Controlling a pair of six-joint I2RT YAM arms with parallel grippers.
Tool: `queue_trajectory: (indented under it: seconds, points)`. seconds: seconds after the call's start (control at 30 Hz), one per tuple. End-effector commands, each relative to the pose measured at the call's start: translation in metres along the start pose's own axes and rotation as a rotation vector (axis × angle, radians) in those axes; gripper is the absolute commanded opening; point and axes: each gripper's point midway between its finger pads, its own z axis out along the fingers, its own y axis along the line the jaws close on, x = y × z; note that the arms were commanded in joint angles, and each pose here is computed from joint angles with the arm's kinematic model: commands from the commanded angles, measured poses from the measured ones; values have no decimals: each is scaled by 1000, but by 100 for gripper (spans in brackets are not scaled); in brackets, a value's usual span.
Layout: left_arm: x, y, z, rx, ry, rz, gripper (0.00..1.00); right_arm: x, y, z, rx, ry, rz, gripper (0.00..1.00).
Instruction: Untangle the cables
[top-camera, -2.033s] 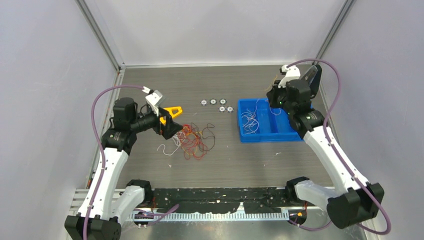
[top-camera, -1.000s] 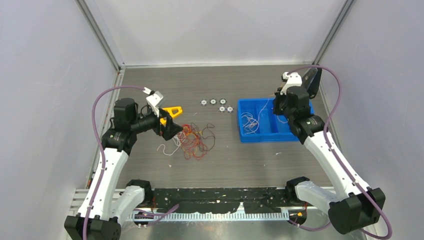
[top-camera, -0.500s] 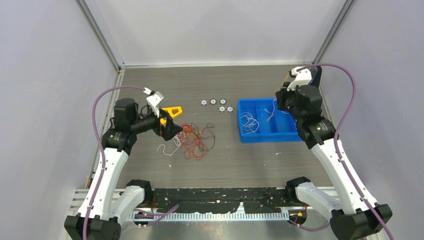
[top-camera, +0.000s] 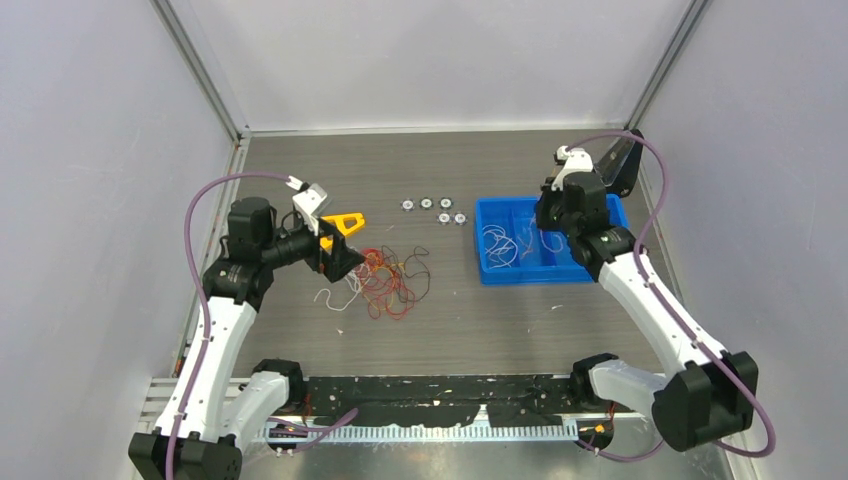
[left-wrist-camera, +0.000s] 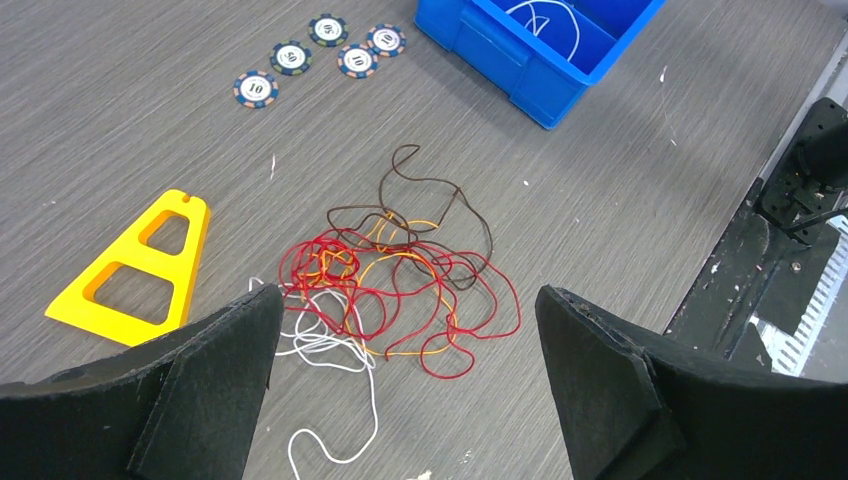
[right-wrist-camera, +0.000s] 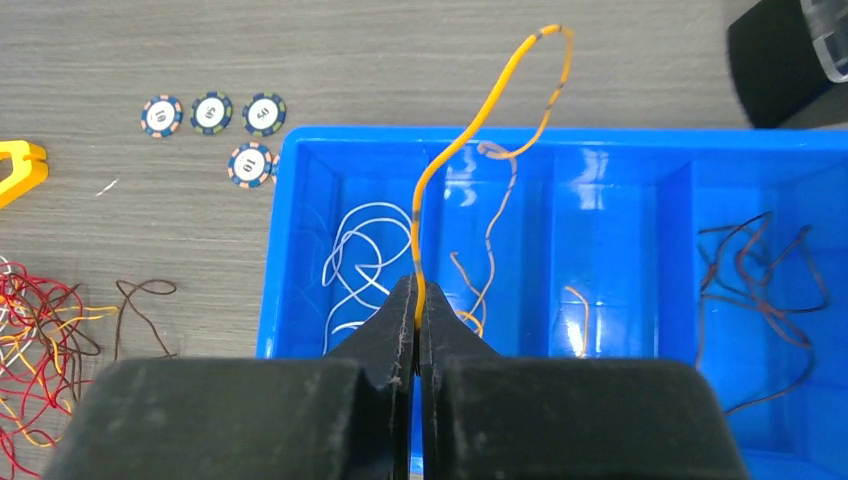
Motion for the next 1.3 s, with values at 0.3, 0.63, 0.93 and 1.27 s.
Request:
queue_trajectory:
  seconds: [0.3, 0.63, 0.93, 1.27]
  points:
    - [13, 1, -3, -21, 34, 37, 100, -23, 45, 53, -168, -62, 260, 5]
    - [17, 4, 0, -22, 47, 27, 100, -31, 48, 67, -165, -28, 392, 5]
    - [19, 5, 1, -19, 56, 20, 100, -27, 44, 64, -156, -14, 405, 5]
    - [17, 2, -2, -15, 54, 33, 100, 83, -28, 57, -42, 255, 89, 5]
